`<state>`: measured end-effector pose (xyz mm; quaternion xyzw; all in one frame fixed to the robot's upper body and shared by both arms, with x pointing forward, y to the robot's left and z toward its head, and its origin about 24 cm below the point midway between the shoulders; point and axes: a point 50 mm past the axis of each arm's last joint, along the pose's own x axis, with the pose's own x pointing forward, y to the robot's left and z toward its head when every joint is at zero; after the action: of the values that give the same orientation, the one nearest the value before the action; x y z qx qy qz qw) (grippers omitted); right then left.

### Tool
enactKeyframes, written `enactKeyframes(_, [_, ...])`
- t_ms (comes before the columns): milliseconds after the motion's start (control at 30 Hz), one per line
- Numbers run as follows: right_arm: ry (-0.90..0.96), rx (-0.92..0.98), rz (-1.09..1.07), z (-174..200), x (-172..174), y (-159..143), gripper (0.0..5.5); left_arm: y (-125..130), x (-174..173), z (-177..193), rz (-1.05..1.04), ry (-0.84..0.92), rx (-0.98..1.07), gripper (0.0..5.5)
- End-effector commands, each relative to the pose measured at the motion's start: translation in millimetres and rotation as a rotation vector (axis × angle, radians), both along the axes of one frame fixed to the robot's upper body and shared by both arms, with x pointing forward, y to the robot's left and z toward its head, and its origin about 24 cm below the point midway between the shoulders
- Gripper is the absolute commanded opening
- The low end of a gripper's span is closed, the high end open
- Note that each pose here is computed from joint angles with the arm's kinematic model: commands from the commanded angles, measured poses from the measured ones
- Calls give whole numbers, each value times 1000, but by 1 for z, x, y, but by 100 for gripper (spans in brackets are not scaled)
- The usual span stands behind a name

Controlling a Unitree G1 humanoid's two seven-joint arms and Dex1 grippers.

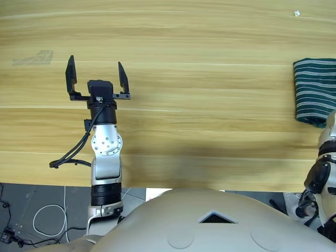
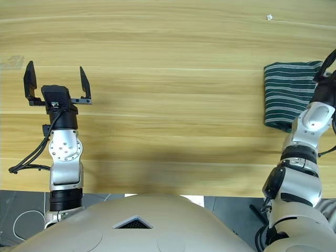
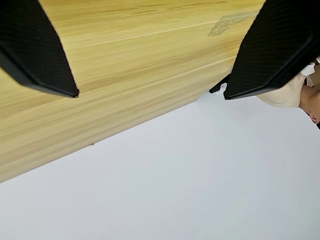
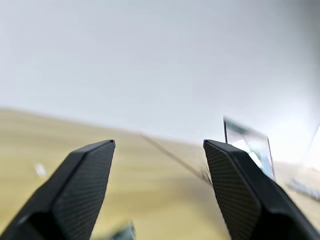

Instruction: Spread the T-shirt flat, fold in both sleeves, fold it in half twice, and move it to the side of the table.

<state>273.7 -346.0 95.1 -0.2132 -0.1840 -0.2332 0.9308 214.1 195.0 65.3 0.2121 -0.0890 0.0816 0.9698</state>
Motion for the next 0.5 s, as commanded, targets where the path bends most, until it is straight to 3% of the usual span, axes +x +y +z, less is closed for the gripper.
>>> enactKeyframes(33, [-141, -26, 298, 20, 5, 71, 331, -15, 8, 25, -59, -90, -63, 537])
enactKeyframes(133, [-132, 58, 474, 6, -4, 123, 331, -31, 13, 26, -117, -98, -85, 537])
enactKeyframes(233, [-113, 152, 543, -7, -12, 150, 331, -32, 13, 24, -110, -101, -210, 537])
enactKeyframes(500, [-78, 224, 607, -38, -42, 186, 331, -46, 3, 5, -186, -74, -324, 537])
